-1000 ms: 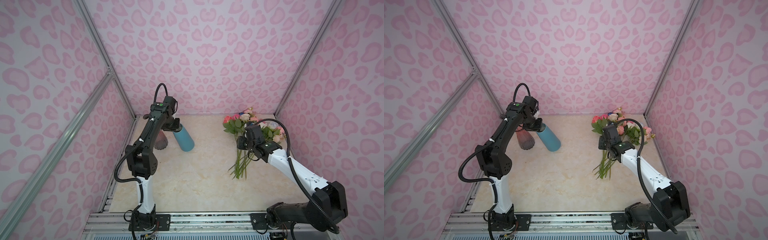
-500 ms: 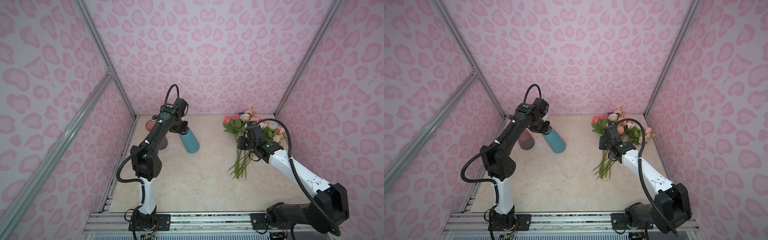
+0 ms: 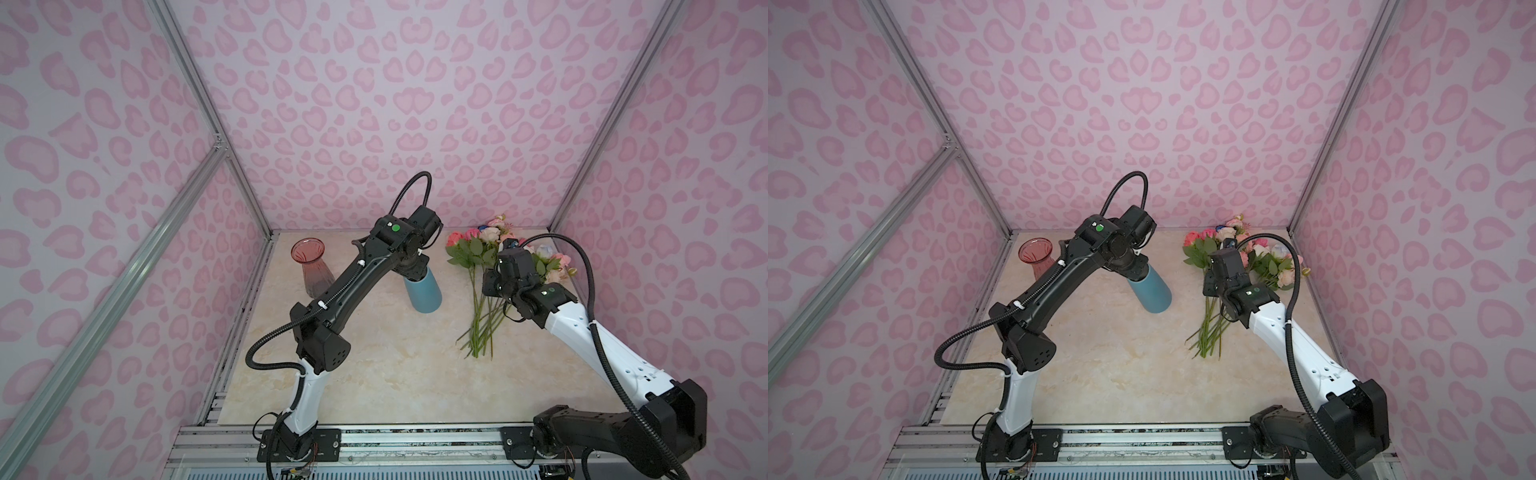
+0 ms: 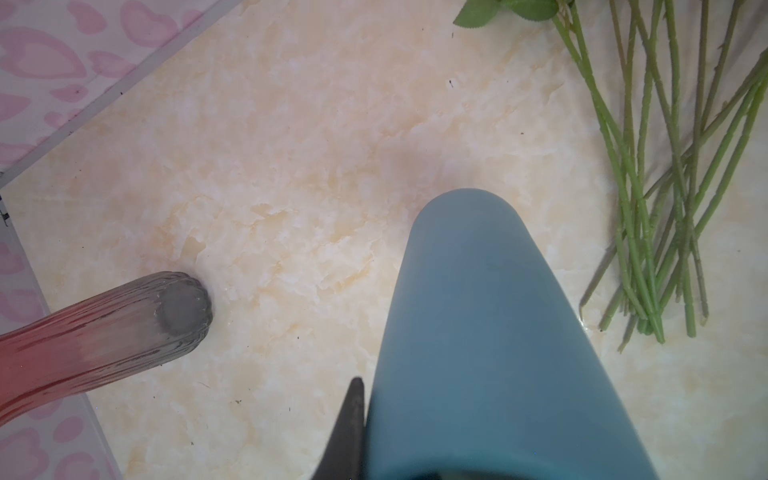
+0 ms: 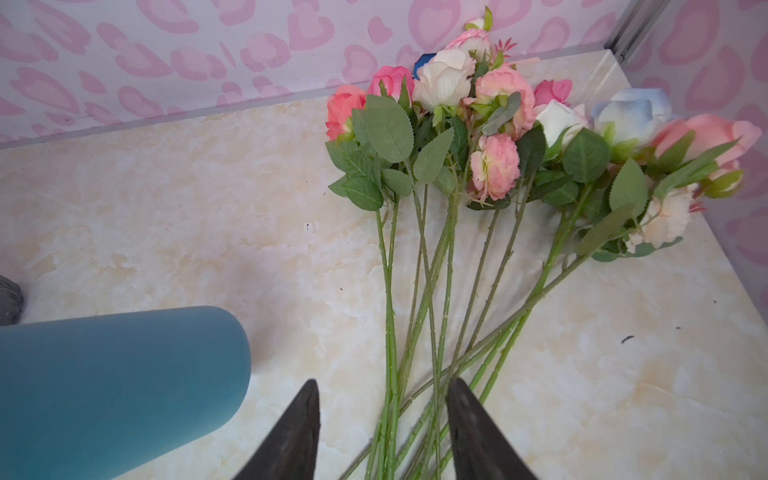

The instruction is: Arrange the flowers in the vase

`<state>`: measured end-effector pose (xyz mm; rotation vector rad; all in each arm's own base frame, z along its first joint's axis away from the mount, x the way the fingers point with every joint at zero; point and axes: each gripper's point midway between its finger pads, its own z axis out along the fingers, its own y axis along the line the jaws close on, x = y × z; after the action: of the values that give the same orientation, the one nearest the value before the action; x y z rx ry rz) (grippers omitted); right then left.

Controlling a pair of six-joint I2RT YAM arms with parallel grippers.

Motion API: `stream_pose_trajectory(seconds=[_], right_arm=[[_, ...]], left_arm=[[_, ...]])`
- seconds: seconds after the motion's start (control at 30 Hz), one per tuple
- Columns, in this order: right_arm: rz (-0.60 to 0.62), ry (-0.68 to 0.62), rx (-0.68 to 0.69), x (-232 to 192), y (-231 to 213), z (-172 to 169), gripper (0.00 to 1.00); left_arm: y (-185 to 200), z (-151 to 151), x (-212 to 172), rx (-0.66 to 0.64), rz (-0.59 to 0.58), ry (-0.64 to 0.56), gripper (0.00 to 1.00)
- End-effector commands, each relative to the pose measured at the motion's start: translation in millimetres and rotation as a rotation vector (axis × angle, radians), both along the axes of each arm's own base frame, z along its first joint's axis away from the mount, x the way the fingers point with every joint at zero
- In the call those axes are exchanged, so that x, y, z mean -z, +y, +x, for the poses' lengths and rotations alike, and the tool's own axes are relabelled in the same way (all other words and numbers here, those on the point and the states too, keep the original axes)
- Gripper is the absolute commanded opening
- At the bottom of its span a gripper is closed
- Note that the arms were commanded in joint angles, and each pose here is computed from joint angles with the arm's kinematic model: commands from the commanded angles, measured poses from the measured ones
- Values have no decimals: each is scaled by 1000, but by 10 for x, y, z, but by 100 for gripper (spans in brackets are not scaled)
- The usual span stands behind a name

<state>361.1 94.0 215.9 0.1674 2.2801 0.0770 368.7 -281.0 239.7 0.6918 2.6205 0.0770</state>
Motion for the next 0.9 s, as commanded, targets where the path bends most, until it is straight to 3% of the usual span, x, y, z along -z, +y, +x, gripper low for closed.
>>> stream_pose_trajectory(seconds=[0.0, 0.37, 0.87], right_arm=[[-8, 15, 7, 53, -24, -26, 51], [-9, 18, -5, 19, -16, -50, 51], [-14, 43, -16, 97, 4, -38, 53]], left_arm=[[98, 12, -27, -15, 75, -41, 4], [42, -203, 119, 72, 134, 21, 4], [-17, -244, 512, 123, 190, 120, 3]])
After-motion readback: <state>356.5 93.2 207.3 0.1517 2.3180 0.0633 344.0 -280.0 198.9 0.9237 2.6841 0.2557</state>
